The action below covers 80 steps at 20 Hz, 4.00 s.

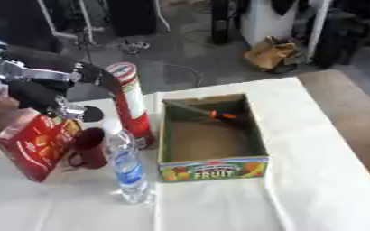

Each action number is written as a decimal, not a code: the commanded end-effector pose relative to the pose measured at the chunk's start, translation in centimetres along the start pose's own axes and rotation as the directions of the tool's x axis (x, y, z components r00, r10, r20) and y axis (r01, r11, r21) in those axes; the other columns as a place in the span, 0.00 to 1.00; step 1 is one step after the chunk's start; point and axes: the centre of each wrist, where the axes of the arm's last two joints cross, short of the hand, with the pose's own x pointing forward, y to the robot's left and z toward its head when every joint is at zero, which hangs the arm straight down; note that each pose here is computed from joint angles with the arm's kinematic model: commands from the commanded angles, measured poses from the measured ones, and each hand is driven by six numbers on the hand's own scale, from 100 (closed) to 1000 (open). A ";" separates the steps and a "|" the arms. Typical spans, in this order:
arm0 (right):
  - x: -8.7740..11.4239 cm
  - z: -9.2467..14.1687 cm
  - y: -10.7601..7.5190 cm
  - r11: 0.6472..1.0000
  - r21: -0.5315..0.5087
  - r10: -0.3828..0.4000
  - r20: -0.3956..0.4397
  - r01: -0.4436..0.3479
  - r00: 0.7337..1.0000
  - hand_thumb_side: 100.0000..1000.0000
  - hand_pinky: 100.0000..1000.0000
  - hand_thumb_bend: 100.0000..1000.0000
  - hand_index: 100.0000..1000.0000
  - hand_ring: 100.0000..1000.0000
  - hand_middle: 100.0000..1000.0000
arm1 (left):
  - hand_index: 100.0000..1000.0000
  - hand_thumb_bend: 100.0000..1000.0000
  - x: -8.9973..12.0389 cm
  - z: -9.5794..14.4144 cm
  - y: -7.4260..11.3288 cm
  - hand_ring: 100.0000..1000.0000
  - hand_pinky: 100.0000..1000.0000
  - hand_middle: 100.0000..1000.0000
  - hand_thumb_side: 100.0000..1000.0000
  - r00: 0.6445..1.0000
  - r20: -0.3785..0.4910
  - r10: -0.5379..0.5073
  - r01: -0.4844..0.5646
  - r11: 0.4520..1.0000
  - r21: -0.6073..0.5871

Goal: Pick up objects on the table and place them in the box.

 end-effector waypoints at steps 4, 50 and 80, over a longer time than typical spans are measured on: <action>0.3 -0.7 0.3 0.997 -0.050 -0.056 0.055 0.059 0.997 1.00 0.71 0.00 0.72 0.82 0.67 | 1.00 0.31 -0.2 0.0 0.5 1.00 1.00 1.00 1.00 1.000 0.002 -0.022 0.023 1.000 -0.013; 0.4 -0.6 0.4 0.996 -0.054 -0.065 0.053 0.068 0.997 1.00 0.71 0.00 0.71 0.82 0.67 | 1.00 0.28 -1.6 -2.3 -3.0 1.00 1.00 1.00 1.00 0.994 0.017 0.104 -0.102 0.992 -0.079; 0.4 -0.7 0.5 0.996 -0.057 -0.072 0.054 0.075 0.996 1.00 0.71 0.00 0.71 0.82 0.67 | 1.00 0.23 -1.7 -3.1 -4.0 1.00 1.00 1.00 1.00 0.991 0.026 0.131 -0.128 0.987 -0.093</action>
